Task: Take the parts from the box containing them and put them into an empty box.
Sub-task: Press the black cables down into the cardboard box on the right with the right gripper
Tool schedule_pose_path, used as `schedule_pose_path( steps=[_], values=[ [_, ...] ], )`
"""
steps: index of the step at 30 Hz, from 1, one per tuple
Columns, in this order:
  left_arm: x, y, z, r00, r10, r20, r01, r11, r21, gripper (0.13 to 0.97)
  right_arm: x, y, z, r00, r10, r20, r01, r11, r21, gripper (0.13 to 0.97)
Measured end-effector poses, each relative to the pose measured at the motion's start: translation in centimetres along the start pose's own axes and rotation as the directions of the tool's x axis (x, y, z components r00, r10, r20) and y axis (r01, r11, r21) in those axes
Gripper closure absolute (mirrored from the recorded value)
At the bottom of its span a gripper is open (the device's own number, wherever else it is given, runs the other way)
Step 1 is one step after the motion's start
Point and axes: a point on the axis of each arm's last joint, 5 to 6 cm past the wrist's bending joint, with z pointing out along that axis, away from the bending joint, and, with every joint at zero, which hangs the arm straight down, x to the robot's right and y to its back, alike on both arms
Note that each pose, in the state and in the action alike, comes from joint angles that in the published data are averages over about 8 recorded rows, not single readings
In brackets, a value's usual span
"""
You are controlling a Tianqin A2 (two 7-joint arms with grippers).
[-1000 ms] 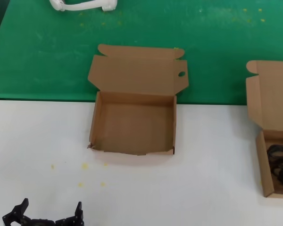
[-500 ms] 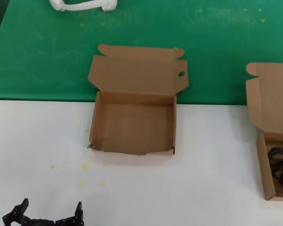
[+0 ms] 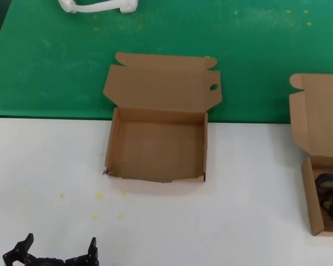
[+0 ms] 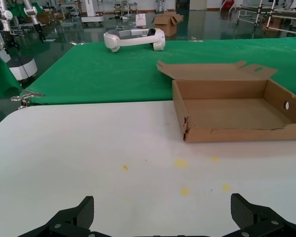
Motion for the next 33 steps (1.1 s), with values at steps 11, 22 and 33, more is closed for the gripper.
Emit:
schedule_pose_path(
  steps=[11, 22, 33],
  values=[
    [0.0, 0.0, 0.0, 1.0, 0.0, 0.0, 0.0, 1.0, 0.0, 0.132, -0.84, 0.2, -0.27, 1.0, 0.012, 0.017, -0.012, 1.0, 0.004, 0.269],
    [0.0, 0.0, 0.0, 1.0, 0.0, 0.0, 0.0, 1.0, 0.0, 0.132, -0.72, 0.71, -0.15, 0.999, 0.039, 0.028, -0.039, 0.999, -0.026, 0.48],
    [0.0, 0.0, 0.0, 1.0, 0.0, 0.0, 0.0, 1.0, 0.0, 0.132, -0.34, 0.61, 0.22, 0.998, 0.058, 0.026, -0.057, 0.997, -0.048, 0.692]
  ],
)
